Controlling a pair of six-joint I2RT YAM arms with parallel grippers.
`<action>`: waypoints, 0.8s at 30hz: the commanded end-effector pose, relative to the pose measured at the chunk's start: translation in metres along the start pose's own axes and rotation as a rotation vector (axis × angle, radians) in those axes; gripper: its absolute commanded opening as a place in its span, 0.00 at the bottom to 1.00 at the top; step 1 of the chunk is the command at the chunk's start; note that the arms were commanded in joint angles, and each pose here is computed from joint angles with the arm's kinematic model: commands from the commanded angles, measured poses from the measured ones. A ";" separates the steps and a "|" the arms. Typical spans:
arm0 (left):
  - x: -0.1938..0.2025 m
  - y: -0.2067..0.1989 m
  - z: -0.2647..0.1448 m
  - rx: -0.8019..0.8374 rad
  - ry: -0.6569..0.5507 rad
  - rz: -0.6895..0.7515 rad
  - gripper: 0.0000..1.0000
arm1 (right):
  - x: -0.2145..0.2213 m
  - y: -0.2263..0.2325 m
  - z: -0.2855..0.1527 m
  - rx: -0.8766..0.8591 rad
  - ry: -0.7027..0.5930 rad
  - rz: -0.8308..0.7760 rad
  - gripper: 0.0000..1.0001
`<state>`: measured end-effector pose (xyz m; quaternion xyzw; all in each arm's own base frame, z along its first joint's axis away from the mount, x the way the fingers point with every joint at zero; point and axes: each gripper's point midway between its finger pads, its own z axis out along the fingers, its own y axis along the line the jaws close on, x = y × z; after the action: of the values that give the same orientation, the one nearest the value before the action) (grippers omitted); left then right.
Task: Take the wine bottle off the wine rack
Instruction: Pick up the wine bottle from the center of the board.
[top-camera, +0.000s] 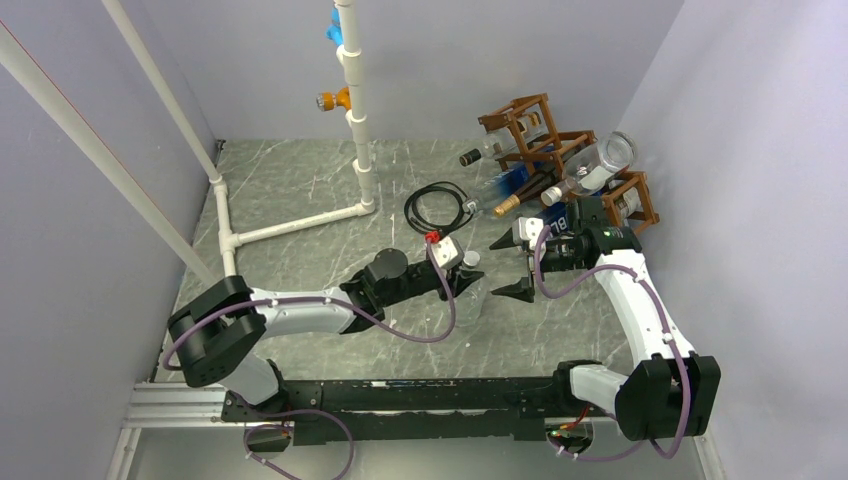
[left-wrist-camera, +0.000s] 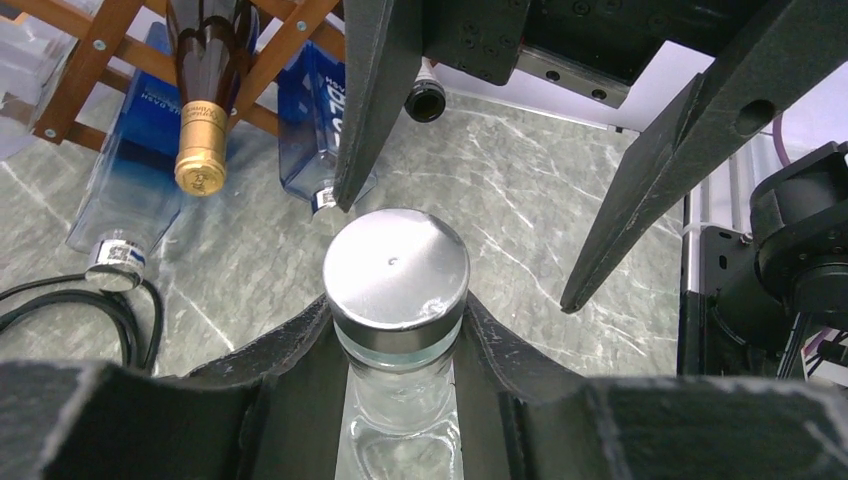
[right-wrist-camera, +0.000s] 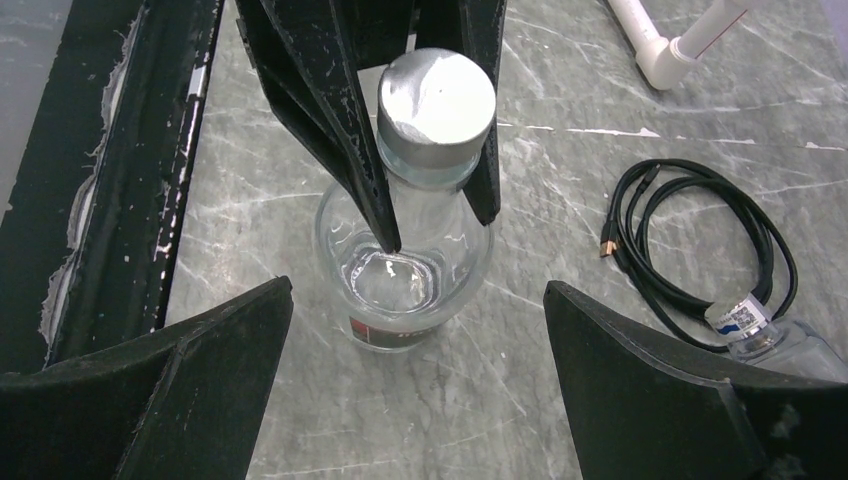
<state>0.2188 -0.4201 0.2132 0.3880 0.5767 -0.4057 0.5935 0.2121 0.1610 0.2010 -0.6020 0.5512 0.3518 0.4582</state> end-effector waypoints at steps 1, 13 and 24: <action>-0.066 0.008 -0.014 -0.067 -0.173 0.044 0.00 | -0.004 -0.005 0.000 0.006 -0.021 -0.058 1.00; -0.094 0.068 -0.070 -0.300 -0.205 0.053 0.00 | -0.003 -0.005 0.000 0.007 -0.017 -0.058 1.00; -0.106 0.167 -0.151 -0.681 -0.215 0.038 0.00 | 0.000 -0.006 0.000 0.008 -0.010 -0.053 1.00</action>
<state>0.3028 -0.2484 0.2184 0.2225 0.6936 -0.2202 0.6487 0.2122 0.1598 0.1980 -0.6028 0.5553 0.3487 0.4546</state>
